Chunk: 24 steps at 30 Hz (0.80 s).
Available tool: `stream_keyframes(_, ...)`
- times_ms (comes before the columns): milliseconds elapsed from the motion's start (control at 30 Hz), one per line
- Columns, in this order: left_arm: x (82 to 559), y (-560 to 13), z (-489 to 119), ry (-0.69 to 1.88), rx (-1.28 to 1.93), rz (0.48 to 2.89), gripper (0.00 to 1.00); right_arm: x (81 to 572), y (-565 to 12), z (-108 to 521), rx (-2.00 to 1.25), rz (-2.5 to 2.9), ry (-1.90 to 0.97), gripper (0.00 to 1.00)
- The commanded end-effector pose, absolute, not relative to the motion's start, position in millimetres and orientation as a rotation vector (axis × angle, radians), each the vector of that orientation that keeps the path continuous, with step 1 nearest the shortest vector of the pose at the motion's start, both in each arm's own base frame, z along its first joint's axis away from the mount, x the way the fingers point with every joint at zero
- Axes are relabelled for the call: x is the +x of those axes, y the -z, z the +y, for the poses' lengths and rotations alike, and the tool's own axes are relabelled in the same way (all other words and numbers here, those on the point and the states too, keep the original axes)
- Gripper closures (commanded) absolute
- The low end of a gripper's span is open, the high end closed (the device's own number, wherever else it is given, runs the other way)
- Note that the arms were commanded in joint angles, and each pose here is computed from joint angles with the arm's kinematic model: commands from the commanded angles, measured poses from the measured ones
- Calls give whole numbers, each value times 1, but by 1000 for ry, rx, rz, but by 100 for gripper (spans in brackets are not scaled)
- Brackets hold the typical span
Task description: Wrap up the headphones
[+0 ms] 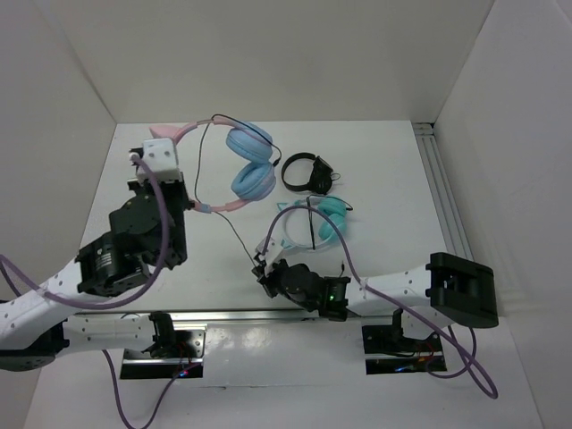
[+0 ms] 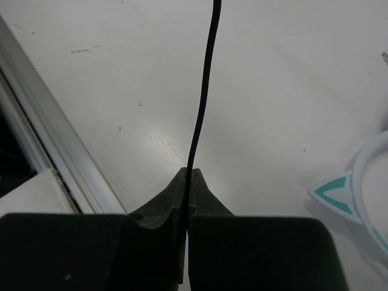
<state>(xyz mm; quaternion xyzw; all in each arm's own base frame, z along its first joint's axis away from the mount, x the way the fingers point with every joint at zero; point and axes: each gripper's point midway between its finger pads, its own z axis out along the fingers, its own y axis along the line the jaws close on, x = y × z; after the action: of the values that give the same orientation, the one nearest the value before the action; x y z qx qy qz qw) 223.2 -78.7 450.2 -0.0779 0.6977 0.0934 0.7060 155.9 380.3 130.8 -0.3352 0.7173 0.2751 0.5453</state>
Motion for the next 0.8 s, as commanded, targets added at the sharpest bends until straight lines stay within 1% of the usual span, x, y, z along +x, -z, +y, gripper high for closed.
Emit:
stream_keyframes(0,229,-469,-94,-179,-167,1540,100,180,-148,372,-702,1698,-579,100)
stream_keyframes(33,231,-465,-104,-172,-131,1555,100,184,-151,372,-681,1697,-595,100)
stream_keyframes(67,247,-453,-117,-151,-153,1581,100,193,-143,366,-675,1716,-572,100)
stream_keyframes(100,254,-460,-120,-90,-177,1607,100,195,-141,368,-672,1721,-592,100)
stream_keyframes(133,263,-431,-130,-95,-59,1728,100,200,-145,368,-660,1714,-603,100)
stream_keyframes(167,284,-421,-116,-116,-138,1769,100,205,-140,363,-646,1731,-601,100)
stream_keyframes(233,301,-396,-126,-108,-107,1833,100,206,-139,363,-649,1725,-621,100)
stream_keyframes(267,310,-407,-132,-49,-138,1773,100,206,-136,362,-645,1731,-632,100)
stream_keyframes(367,330,-388,-124,-76,-152,1796,100,208,-136,361,-644,1733,-634,100)
stream_keyframes(533,361,-360,-93,-167,-239,1844,100,206,-137,362,-673,1737,-637,100)
stream_keyframes(667,370,-356,-64,-194,-358,1839,100,202,-146,360,-664,1724,-642,100)
stream_keyframes(733,374,-355,-62,-126,-378,1873,100,200,-138,355,-693,1747,-599,100)
stream_keyframes(767,374,-363,-64,-88,-370,1870,100,207,-136,347,-659,1758,-542,100)
